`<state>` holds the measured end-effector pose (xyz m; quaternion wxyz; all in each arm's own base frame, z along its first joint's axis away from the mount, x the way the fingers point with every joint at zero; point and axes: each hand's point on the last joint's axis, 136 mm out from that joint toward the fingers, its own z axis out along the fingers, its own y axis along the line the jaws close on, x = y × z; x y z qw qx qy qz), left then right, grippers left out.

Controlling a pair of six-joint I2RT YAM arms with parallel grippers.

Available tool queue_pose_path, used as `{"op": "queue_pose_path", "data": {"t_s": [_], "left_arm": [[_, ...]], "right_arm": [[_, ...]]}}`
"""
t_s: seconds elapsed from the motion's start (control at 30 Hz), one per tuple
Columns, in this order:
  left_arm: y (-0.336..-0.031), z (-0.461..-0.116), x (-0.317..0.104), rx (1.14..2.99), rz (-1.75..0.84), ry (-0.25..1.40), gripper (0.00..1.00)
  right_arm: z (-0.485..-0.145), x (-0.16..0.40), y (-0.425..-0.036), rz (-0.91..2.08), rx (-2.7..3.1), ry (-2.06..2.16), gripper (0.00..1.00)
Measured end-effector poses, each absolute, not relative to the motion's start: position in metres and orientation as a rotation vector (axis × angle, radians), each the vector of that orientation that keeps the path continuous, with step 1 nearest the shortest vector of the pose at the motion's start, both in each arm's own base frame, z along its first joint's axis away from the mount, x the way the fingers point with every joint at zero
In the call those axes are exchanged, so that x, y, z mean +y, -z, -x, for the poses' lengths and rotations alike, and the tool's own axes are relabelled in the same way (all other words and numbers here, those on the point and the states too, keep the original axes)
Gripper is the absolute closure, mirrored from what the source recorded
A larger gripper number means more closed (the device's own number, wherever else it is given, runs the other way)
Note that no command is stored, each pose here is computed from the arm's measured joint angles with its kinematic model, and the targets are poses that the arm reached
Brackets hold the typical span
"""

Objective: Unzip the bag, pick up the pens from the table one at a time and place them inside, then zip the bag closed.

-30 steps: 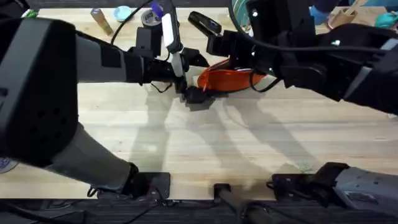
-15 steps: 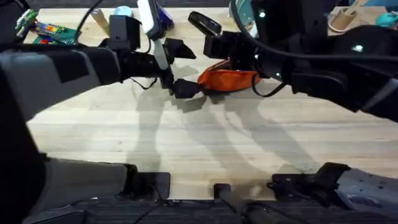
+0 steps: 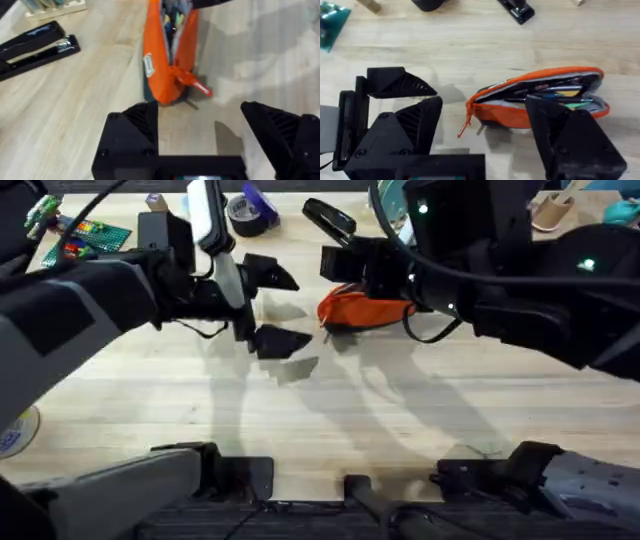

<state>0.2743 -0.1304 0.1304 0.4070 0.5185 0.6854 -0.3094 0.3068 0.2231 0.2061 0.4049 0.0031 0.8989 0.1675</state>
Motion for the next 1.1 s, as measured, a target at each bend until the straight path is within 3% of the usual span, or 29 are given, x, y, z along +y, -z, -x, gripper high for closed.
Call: {"op": "queue_pose_path", "data": {"t_s": [0.27,0.7,1.1], "left_arm": [[-0.126,-0.246,-0.122,1.677,-1.406,0.793,0.006],[-0.126,-0.254,-0.099,1.645,-1.403,0.687,0.006],[-0.126,-0.254,-0.099,1.638,-1.41,0.682,0.006]], "right_arm": [[-0.285,0.238,-0.196,0.009,2.336,-0.474,0.006],[-0.256,0.265,-0.193,0.056,2.37,-0.549,0.006],[-0.252,0.264,-0.184,0.011,2.41,-0.54,0.006]]}}
